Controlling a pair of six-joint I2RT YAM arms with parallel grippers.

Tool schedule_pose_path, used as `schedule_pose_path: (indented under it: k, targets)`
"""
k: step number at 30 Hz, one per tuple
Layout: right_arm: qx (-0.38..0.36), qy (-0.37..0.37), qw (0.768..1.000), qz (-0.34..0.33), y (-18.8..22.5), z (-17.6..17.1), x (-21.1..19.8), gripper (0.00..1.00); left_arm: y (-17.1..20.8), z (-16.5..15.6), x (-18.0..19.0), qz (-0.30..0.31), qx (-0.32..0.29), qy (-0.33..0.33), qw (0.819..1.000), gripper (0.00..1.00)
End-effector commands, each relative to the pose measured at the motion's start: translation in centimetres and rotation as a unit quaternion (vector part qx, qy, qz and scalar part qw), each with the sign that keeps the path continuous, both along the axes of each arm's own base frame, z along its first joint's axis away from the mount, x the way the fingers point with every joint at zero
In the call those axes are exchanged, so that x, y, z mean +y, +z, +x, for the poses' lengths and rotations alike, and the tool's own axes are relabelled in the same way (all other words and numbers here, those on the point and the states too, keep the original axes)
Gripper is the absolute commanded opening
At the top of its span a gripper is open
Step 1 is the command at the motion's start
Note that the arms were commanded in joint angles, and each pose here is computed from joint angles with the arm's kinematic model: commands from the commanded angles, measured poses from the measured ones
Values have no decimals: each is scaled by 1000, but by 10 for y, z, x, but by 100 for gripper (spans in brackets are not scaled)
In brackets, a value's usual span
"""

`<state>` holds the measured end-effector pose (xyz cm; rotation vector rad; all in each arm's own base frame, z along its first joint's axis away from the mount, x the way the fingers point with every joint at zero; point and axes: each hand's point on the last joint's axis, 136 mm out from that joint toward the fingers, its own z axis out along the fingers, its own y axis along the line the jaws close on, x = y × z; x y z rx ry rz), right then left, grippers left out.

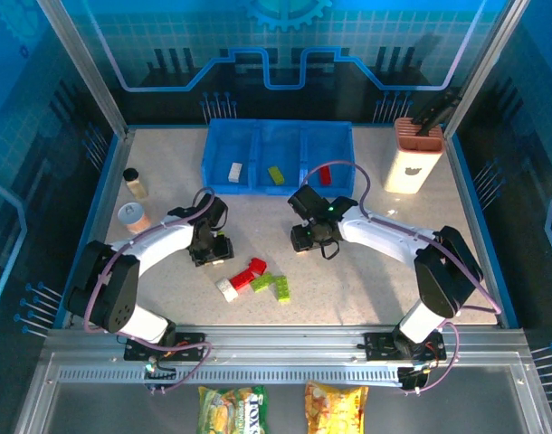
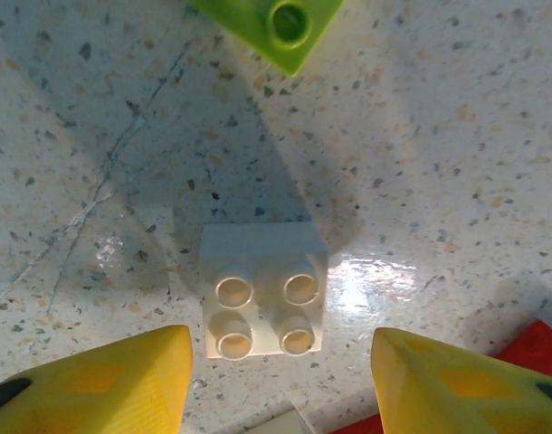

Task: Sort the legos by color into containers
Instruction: Pick up the lego from the middle-left of the table.

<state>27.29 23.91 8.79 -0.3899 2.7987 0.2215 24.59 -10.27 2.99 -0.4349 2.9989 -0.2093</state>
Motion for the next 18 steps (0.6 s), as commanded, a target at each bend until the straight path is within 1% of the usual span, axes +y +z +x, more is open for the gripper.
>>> schedule_pose_path:
  k: [1,10,18]
  targets:
    - [8,0,1000,-2,4,-12,-4,45,-1,0,1,0,-11,17,1000,56]
    - [6,-5,1000,-6,7,-15,-8,45,-5,0,2,8,-10,8,1000,48]
    - [3,-1,1000,-7,9,-18,-5,45,-12,2,3,16,-8,1,1000,46]
